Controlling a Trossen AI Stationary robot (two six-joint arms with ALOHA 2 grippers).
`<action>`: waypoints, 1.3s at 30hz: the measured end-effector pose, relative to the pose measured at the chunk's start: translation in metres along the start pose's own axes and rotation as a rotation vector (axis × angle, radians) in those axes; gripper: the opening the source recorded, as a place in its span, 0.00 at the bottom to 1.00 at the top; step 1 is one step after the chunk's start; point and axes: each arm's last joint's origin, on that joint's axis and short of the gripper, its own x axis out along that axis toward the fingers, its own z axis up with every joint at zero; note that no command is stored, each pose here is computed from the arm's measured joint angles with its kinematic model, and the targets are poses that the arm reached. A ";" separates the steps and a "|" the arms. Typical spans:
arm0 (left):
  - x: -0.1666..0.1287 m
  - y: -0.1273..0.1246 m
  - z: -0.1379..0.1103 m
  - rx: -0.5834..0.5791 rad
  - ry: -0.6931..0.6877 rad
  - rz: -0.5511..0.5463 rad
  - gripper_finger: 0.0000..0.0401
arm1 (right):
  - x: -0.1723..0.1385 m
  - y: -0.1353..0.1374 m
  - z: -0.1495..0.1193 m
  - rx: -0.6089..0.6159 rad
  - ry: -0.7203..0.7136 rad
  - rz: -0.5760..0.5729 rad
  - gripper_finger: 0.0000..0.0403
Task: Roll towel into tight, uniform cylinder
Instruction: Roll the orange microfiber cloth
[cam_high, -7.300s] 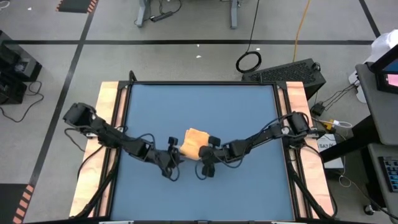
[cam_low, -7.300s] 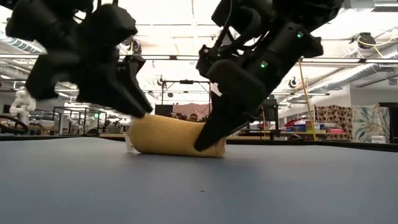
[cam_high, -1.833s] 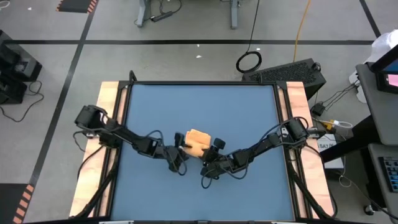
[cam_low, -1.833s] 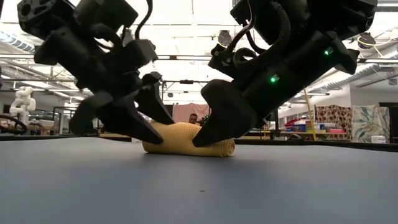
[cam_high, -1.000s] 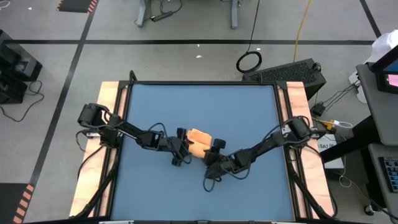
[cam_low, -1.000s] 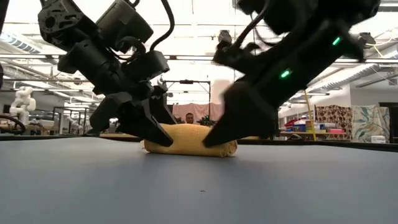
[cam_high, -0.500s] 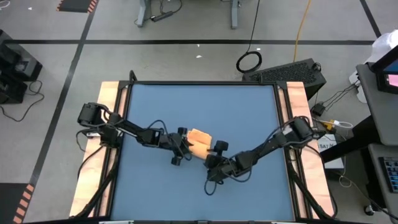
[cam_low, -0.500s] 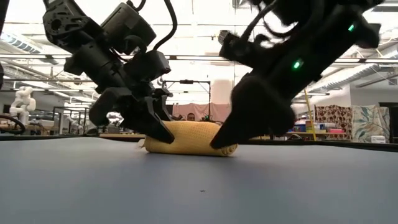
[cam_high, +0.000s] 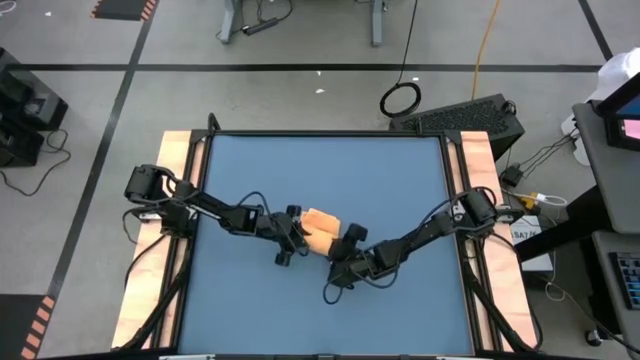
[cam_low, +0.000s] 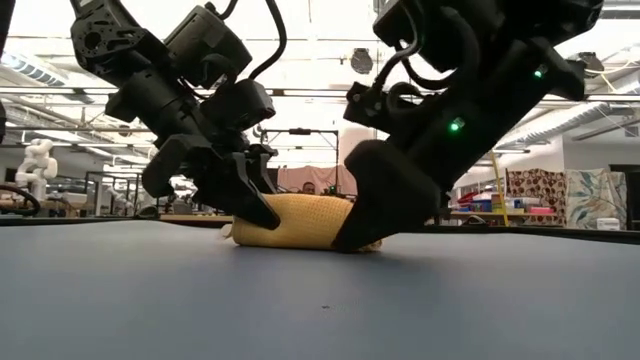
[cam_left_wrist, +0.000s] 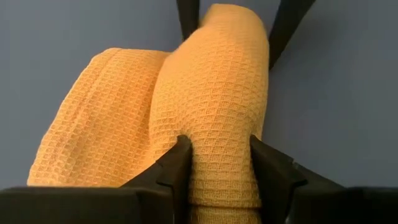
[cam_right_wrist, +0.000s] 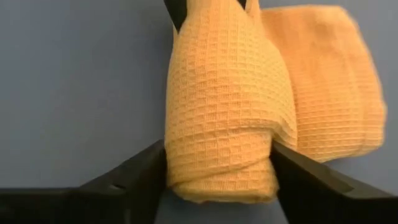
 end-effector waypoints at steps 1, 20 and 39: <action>0.000 0.000 0.000 -0.001 -0.001 -0.001 0.33 | 0.002 -0.001 0.000 0.017 0.011 0.012 0.62; -0.055 -0.035 0.029 -0.060 -0.081 -0.046 0.70 | 0.008 0.000 0.003 0.047 0.062 0.135 0.19; -0.033 -0.085 0.014 0.033 -0.018 0.144 0.71 | 0.018 -0.004 0.016 0.137 0.121 0.407 0.18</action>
